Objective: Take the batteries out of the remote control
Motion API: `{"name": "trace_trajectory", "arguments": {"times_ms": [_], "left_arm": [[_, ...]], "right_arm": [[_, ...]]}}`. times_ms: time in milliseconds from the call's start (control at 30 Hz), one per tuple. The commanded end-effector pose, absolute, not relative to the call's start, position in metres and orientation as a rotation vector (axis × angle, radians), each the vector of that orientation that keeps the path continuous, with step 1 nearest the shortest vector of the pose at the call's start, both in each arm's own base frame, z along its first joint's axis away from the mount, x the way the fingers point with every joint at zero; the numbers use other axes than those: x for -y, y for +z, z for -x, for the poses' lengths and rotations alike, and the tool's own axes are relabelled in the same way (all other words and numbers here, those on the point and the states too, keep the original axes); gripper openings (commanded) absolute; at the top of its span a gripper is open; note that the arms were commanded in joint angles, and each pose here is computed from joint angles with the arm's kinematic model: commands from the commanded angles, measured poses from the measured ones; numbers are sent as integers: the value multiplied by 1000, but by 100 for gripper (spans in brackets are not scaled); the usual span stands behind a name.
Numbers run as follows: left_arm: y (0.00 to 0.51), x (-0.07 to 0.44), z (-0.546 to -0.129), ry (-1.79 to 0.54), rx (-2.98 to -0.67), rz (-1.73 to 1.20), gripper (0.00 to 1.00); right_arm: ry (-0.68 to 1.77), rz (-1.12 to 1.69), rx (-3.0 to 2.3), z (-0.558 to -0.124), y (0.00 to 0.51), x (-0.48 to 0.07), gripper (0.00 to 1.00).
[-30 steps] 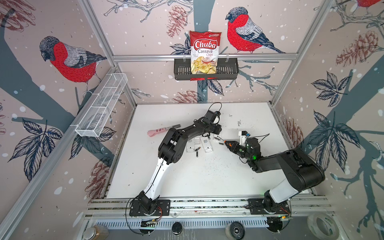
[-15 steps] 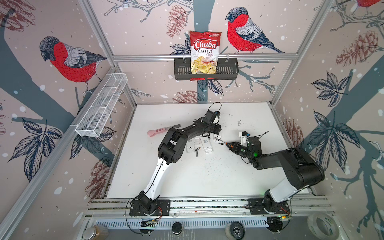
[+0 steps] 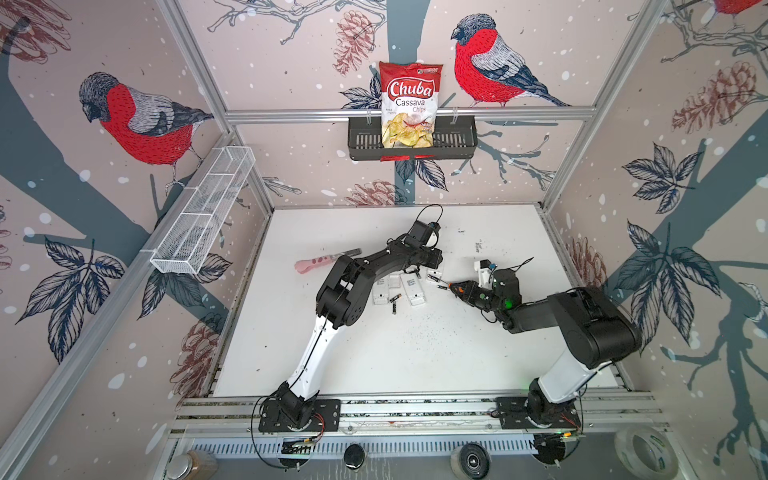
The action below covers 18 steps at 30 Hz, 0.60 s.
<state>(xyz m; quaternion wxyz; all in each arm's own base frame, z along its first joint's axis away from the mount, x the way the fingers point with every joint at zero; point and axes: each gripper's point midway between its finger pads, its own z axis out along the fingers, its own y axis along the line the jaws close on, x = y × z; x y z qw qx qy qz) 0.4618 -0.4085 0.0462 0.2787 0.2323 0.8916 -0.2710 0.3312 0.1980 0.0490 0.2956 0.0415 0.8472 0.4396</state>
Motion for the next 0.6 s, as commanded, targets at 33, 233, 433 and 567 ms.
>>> {"name": "trace_trajectory", "arguments": {"times_ms": [33,233,433,567], "left_arm": [[23,394,-448,-678,-2512,-620,29],[21,394,-447,-676,-2517,-621,29],[23,393,-447,-676,-2513,-621,29],[22,393,-447,-676,-2513,-621,29]], "right_arm": [[1185,-62,-2326,-316,42,-202,0],[1234,29,-2358,-303,43,-217,0],[1265,113,-2361,-295,51,-232,0],[1255,121,-2350,-295,56,-232,0]]}}
